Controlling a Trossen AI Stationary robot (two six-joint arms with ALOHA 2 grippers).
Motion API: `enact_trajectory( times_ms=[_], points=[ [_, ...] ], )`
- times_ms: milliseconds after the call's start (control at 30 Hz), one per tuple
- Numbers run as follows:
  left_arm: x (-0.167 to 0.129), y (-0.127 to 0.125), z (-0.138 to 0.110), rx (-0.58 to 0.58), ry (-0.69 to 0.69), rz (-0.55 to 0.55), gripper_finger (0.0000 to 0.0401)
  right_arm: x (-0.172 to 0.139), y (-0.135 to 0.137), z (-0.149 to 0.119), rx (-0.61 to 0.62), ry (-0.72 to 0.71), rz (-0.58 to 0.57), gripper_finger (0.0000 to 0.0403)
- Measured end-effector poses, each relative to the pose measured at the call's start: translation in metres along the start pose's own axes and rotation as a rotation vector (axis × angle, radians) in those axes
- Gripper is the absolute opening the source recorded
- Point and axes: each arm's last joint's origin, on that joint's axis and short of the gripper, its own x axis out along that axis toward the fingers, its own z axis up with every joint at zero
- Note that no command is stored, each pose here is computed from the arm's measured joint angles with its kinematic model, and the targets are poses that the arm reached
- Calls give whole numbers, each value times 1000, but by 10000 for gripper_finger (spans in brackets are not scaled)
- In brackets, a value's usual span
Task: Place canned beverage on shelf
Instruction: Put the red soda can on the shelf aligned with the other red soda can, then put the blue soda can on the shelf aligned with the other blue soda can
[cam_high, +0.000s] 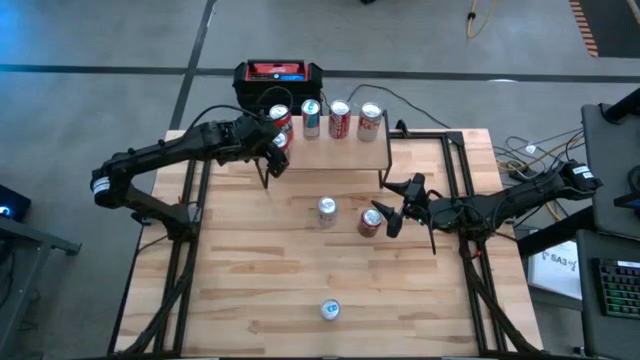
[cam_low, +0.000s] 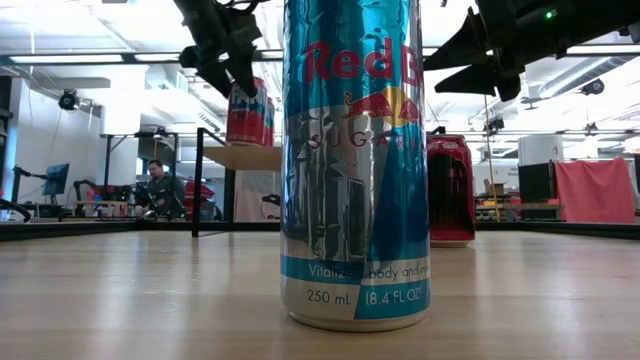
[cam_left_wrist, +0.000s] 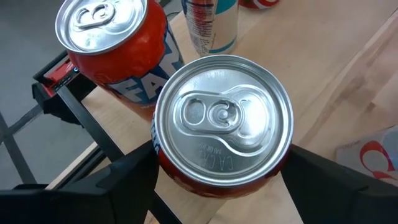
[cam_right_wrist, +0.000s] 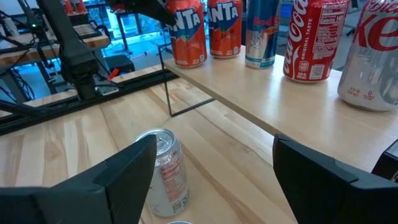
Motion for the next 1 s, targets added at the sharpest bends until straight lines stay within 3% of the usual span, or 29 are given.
enact_trajectory(
  times_ms=[600,800,1000],
  points=[
    [-1,1,0,-3,-11,41,315,0,0,0,0,0,1,299],
    [-26,7,-7,-41,23,-12,315,0,0,0,0,0,0,299],
    [-49,-1,-34,-108,86,-94,315,0,0,0,0,0,0,299]
  ],
)
